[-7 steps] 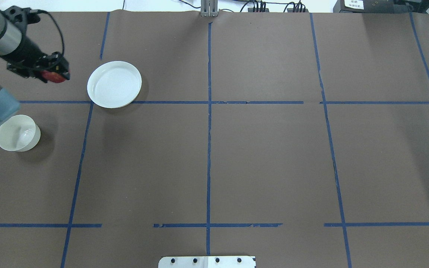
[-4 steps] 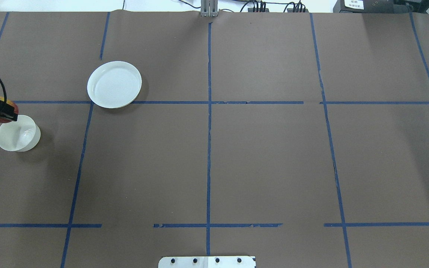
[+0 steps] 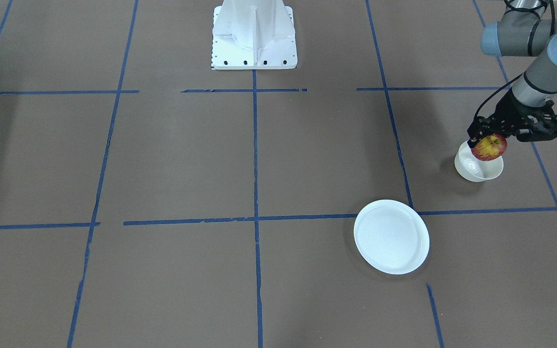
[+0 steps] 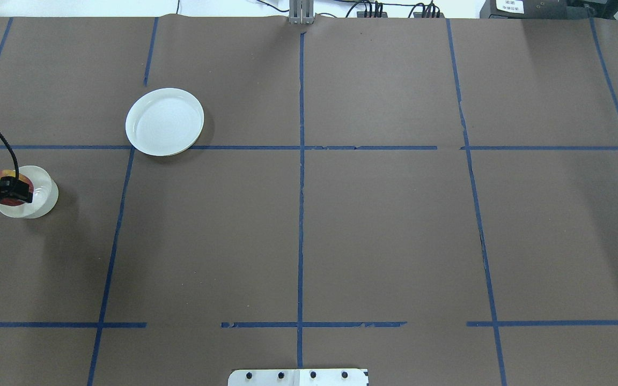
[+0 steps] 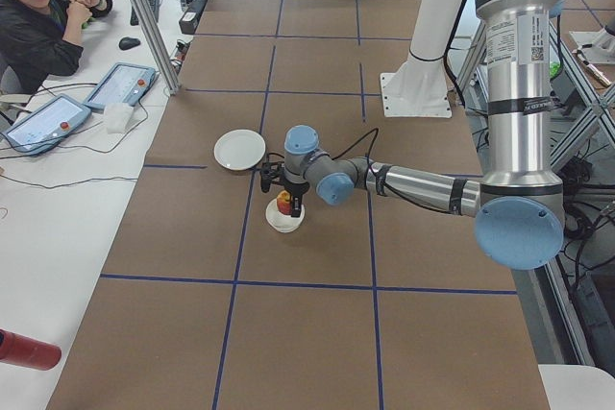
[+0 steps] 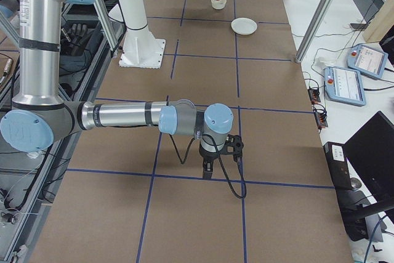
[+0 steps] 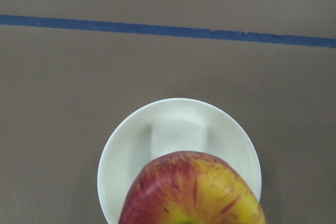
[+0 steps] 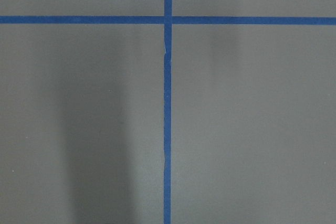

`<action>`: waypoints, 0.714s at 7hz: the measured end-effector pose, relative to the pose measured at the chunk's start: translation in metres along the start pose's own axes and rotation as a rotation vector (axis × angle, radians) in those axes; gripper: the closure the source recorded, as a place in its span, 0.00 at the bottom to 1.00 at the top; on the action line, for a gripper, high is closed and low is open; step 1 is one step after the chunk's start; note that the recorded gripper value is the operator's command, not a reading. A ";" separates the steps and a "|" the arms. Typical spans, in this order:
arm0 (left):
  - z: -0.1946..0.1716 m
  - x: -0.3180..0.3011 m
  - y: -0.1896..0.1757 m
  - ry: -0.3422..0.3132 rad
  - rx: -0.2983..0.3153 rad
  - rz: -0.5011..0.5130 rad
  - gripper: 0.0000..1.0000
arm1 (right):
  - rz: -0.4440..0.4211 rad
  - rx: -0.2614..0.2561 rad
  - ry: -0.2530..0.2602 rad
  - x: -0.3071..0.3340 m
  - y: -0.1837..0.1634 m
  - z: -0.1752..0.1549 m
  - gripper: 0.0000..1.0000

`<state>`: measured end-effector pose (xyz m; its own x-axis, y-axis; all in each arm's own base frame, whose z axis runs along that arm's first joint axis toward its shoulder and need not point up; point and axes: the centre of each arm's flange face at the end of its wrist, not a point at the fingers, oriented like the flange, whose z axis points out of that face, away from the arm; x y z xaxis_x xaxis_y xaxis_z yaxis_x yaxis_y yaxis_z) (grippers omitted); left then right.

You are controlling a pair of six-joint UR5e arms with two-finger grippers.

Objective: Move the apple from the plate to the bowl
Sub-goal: 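Lower the apple into the white bowl and open the left gripper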

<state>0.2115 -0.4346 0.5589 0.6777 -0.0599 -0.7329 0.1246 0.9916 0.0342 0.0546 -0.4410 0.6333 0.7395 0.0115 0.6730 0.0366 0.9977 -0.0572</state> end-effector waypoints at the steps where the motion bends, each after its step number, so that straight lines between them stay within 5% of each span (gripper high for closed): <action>1: 0.001 0.002 0.001 0.001 -0.001 0.008 0.00 | 0.000 0.000 0.000 0.000 0.000 0.000 0.00; 5: -0.008 0.014 -0.002 0.025 0.003 0.067 0.00 | 0.000 0.000 0.000 0.000 0.000 0.000 0.00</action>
<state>0.2148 -0.4363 0.5428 0.6667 0.0098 -0.7453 0.0815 0.9930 0.0860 0.0547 -0.4410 0.6331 0.7395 0.0114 0.6730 0.0364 0.9977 -0.0568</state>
